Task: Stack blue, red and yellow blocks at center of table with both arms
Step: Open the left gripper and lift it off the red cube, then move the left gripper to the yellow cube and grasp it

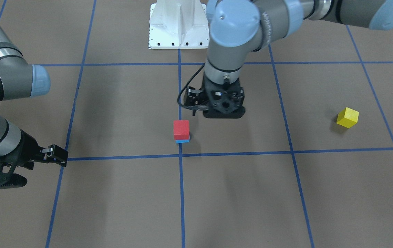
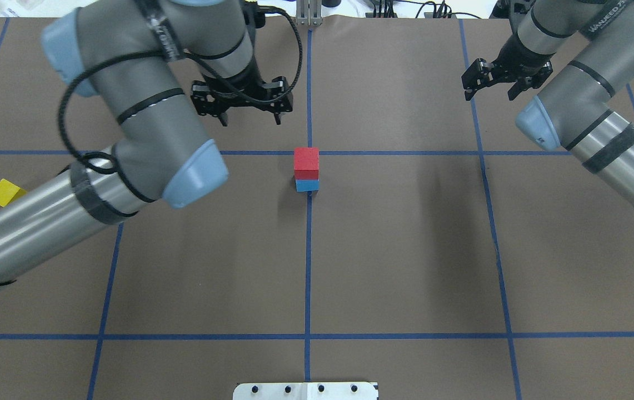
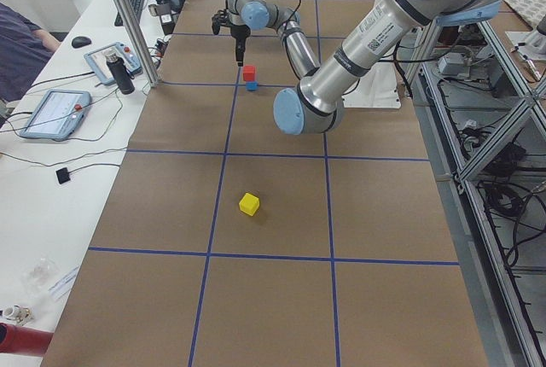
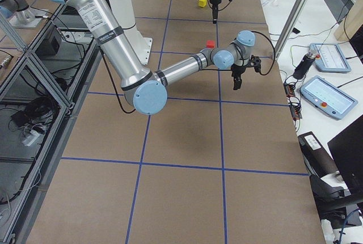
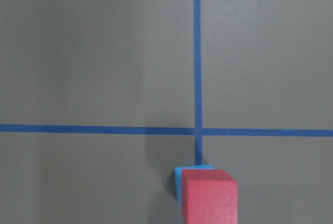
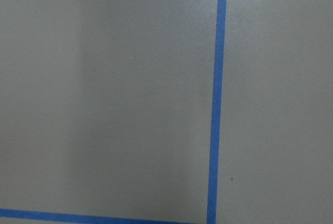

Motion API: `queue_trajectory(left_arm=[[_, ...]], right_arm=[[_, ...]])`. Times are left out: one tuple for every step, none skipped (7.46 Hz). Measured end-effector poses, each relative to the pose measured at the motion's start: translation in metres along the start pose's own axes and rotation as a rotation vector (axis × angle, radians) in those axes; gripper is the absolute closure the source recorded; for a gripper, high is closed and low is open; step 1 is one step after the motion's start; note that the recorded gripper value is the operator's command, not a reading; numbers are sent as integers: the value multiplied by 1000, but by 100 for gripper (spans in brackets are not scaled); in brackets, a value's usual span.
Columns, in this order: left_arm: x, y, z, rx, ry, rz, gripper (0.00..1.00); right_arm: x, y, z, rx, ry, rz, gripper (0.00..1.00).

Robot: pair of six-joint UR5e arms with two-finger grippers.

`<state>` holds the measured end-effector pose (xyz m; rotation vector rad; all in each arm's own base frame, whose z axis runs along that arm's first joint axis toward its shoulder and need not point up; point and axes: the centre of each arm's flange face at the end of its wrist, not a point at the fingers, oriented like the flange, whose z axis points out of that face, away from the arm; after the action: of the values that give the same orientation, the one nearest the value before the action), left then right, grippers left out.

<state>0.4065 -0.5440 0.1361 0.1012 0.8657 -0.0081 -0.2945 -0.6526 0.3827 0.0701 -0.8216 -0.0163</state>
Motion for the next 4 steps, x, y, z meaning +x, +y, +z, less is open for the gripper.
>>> queue_trajectory(left_arm=[[-67,4,-10,17,-25,61,0],[-135,3,-16,27,-68,135,0],[-203,0,-16,20,-120,216,0],[-263,4,-8,0,-160,286,0]], right_arm=[[0,0,0,0,0,0,1],[0,0,0,0,-1,-1,1],[-1,0,-1,1,-2,0,1],[-1,0,-1,3,-2,2,1]])
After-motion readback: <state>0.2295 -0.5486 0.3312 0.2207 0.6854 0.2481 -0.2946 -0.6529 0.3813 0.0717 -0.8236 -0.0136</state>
